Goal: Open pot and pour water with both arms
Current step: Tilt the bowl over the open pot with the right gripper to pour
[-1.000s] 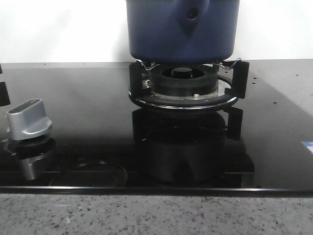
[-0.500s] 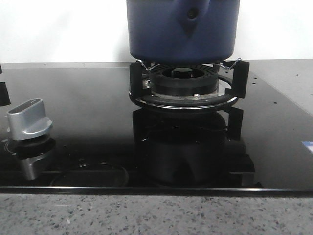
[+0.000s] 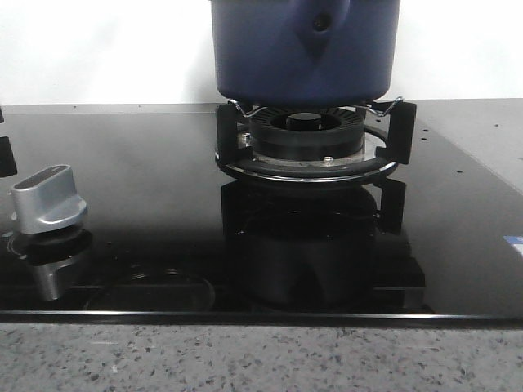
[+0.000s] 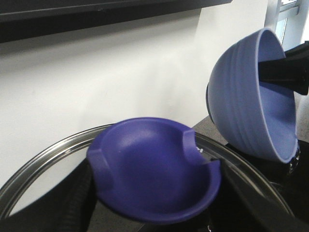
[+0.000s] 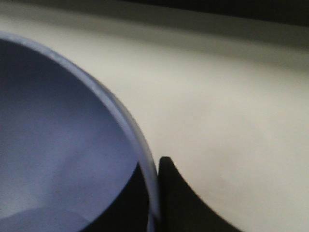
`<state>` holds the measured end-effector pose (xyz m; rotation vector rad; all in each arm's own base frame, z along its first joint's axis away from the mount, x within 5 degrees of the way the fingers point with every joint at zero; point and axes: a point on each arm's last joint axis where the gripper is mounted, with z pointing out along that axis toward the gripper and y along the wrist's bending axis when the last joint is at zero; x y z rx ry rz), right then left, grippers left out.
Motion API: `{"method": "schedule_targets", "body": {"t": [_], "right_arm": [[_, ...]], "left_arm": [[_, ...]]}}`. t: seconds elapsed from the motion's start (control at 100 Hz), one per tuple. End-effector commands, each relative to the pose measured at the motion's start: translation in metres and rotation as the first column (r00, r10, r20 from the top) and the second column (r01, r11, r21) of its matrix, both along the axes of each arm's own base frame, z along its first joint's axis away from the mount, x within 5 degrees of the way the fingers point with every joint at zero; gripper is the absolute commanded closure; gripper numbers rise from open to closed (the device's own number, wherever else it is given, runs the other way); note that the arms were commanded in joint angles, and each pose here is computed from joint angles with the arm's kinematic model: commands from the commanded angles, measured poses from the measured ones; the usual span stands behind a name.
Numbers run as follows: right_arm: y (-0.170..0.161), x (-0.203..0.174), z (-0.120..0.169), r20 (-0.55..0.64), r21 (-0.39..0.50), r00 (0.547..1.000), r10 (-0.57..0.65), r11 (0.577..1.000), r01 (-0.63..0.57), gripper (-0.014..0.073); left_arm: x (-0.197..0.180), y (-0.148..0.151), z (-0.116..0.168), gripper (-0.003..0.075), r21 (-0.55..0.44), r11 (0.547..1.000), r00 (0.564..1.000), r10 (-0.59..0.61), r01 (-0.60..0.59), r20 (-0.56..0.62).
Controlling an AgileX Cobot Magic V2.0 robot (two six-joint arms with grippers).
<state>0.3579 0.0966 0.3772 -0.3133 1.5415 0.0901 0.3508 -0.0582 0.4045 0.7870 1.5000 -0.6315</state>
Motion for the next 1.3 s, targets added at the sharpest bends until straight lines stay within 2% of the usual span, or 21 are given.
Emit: {"method": "schedule_targets", "body": {"t": [0.0, 0.12, 0.24, 0.51, 1.29], "right_arm": [[0.001, -0.019, 0.035, 0.293, 0.053, 0.956, 0.004, 0.998, -0.021, 0.0663], [0.003, -0.026, 0.025, 0.402, 0.036, 0.915, 0.024, 0.998, -0.042, 0.0663], [0.001, -0.032, 0.019, 0.484, 0.055, 0.875, 0.019, 0.997, -0.052, 0.0663], [-0.001, -0.042, 0.027, 0.625, 0.092, 0.780, 0.000, 0.993, -0.074, 0.0663], [-0.001, -0.043, 0.028, 0.636, 0.095, 0.772, -0.002, 0.993, -0.076, 0.0663]], "left_arm": [[-0.018, 0.000, 0.036, 0.0447, -0.098, 0.995, 0.996, -0.004, 0.013, 0.086], [-0.018, 0.000, 0.036, 0.0447, -0.098, 0.995, 0.996, -0.004, 0.013, 0.086], [-0.018, 0.000, 0.036, 0.0447, -0.098, 0.995, 0.996, -0.004, 0.013, 0.086], [-0.018, 0.000, 0.036, 0.0447, -0.098, 0.995, 0.996, -0.004, 0.013, 0.086], [-0.018, 0.000, 0.036, 0.0447, -0.098, 0.995, 0.996, -0.004, 0.013, 0.086]]}}
